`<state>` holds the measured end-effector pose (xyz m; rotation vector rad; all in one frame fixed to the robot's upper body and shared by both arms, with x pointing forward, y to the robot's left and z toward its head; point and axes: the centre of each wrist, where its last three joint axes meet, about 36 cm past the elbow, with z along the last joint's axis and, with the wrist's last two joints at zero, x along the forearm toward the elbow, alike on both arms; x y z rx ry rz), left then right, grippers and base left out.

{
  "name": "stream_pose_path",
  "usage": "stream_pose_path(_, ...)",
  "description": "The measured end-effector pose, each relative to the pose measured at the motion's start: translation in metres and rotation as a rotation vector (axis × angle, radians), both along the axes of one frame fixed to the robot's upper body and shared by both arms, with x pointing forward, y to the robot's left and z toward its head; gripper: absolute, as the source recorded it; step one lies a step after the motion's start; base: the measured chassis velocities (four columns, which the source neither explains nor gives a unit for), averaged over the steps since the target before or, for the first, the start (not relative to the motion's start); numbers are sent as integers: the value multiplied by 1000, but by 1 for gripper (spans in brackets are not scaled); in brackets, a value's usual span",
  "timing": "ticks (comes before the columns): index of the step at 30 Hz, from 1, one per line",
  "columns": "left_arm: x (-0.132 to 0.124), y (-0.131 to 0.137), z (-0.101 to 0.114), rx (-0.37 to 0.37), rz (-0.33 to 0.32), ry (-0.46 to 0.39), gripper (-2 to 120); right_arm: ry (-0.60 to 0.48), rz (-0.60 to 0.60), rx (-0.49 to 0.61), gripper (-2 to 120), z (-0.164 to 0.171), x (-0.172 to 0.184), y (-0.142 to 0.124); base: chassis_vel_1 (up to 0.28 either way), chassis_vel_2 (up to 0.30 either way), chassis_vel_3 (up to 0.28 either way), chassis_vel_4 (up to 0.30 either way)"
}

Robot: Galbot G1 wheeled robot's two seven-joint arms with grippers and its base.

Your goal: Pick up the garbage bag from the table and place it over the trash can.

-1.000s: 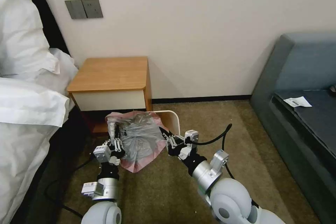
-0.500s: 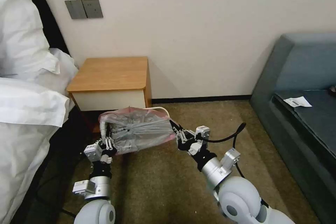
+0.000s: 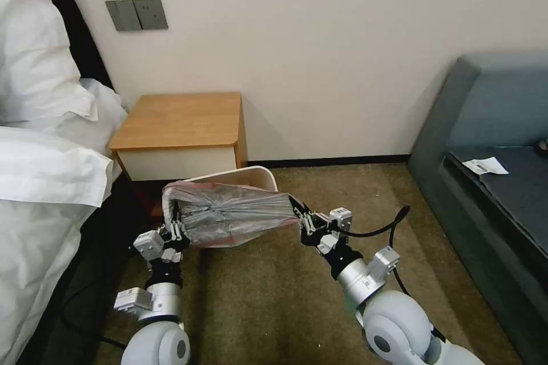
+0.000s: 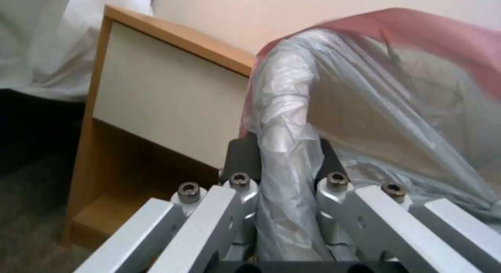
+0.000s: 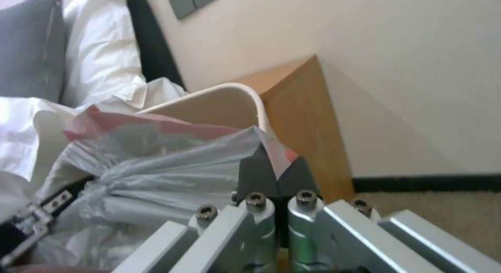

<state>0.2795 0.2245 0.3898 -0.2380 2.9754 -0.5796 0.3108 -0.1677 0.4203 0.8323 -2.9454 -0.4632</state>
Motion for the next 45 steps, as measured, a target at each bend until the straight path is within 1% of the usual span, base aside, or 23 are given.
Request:
stream_pose_path(1,0,0,2,-4,3,3,10,-28,7,-15,1,-3,0,-2,0,0,0,0)
stream_pose_path(2,0,0,2,-4,3,3,10,-28,7,-15,1,-3,0,-2,0,0,0,0)
stream_pose_path(4,1,3,2,-2,15,9,10,-89,9,-46,11,-7,0,-8,0,0,0,0)
stream_pose_path(5,1,3,2,-2,15,9,10,-89,9,-46,11,-7,0,-8,0,0,0,0)
stream_pose_path(7,2,9,2,9,34,18,10,-136,7,-71,22,-9,-5,-15,0,0,0,0)
stream_pose_path(8,2,9,2,9,34,18,10,-136,7,-71,22,-9,-5,-15,0,0,0,0)
stream_pose_path(9,2,11,1,14,42,24,10,-163,2,-85,28,-10,-6,-18,0,0,0,0)
stream_pose_path(10,2,13,0,21,48,29,10,-191,2,-102,32,-11,-8,-21,0,0,0,0)
stream_pose_path(11,2,13,0,21,48,29,10,-191,2,-102,32,-11,-8,-21,0,0,0,0)
stream_pose_path(13,2,18,-3,60,60,43,10,-267,7,-142,44,-11,-10,-27,0,0,0,0)
stream_pose_path(14,2,18,-3,60,60,43,10,-267,7,-142,44,-11,-10,-27,0,0,0,0)
stream_pose_path(16,1,18,-5,92,57,53,10,-340,11,-155,54,-2,-5,-29,0,0,0,0)
stream_pose_path(19,0,18,-5,97,55,54,10,-353,12,-156,55,1,-4,-29,0,0,0,0)
stream_pose_path(20,-4,17,-10,158,27,51,10,-422,38,-150,68,19,10,-29,0,0,0,0)
stream_pose_path(22,-6,15,-12,184,9,39,10,-431,95,-155,76,28,21,-29,0,0,0,0)
stream_pose_path(23,-6,15,-12,184,9,39,10,-431,95,-155,76,28,21,-29,0,0,0,0)
stream_pose_path(25,-8,15,-13,206,-5,22,10,-430,196,-210,86,34,39,-32,0,0,0,0)
stream_pose_path(27,-8,16,-14,224,-12,4,10,-446,263,-280,93,35,57,-30,0,0,0,0)
stream_pose_path(28,-8,16,-14,224,-12,4,10,-446,263,-280,93,35,57,-30,0,0,0,0)
stream_pose_path(30,-9,15,-15,235,-19,-17,10,-458,304,-342,99,34,75,-22,0,0,0,0)
stream_pose_path(32,-9,15,-16,239,-23,-25,10,-460,323,-364,100,32,83,-19,0,0,0,0)
stream_pose_path(38,-10,15,-21,267,-60,-79,10,-487,439,-438,100,38,119,6,0,0,0,0)
stream_pose_path(45,-9,15,-26,285,-74,-87,10,-486,473,-460,97,37,129,18,0,0,0,0)
